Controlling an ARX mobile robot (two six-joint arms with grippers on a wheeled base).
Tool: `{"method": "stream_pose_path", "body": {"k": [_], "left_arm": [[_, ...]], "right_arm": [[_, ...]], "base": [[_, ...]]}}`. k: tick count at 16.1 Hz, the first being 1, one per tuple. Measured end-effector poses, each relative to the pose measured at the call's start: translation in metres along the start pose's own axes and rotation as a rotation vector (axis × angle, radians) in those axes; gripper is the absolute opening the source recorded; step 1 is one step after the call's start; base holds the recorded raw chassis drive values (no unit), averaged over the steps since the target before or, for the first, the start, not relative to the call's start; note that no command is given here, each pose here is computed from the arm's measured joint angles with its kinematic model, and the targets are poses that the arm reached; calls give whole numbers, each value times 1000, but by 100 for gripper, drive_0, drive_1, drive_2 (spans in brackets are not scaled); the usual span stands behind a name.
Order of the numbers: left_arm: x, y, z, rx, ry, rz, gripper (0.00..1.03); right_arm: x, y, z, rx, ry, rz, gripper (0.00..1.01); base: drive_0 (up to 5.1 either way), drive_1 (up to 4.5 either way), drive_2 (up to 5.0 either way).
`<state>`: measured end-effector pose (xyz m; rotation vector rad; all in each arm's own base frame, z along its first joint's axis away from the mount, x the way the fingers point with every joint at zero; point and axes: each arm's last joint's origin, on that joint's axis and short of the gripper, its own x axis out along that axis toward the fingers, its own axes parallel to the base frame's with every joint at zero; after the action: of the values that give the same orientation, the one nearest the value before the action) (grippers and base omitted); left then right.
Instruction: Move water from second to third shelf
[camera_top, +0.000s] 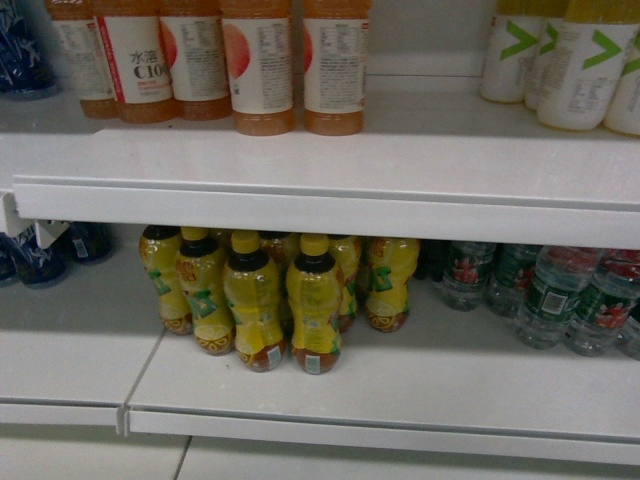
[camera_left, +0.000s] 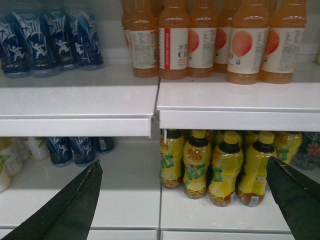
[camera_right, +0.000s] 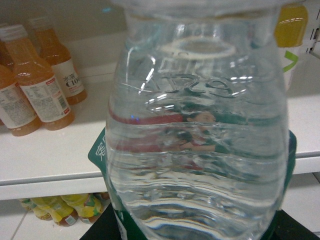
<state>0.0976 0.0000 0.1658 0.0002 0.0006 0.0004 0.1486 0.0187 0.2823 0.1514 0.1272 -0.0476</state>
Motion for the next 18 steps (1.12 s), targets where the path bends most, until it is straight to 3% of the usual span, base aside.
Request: {"method": "stream_pose_path", "body": {"k": [18], "left_arm": [[0,0,0,0,2,0,98]], "right_arm": [[0,0,0,-1,3,0,40]], "base": [[-452,219,219]]}}
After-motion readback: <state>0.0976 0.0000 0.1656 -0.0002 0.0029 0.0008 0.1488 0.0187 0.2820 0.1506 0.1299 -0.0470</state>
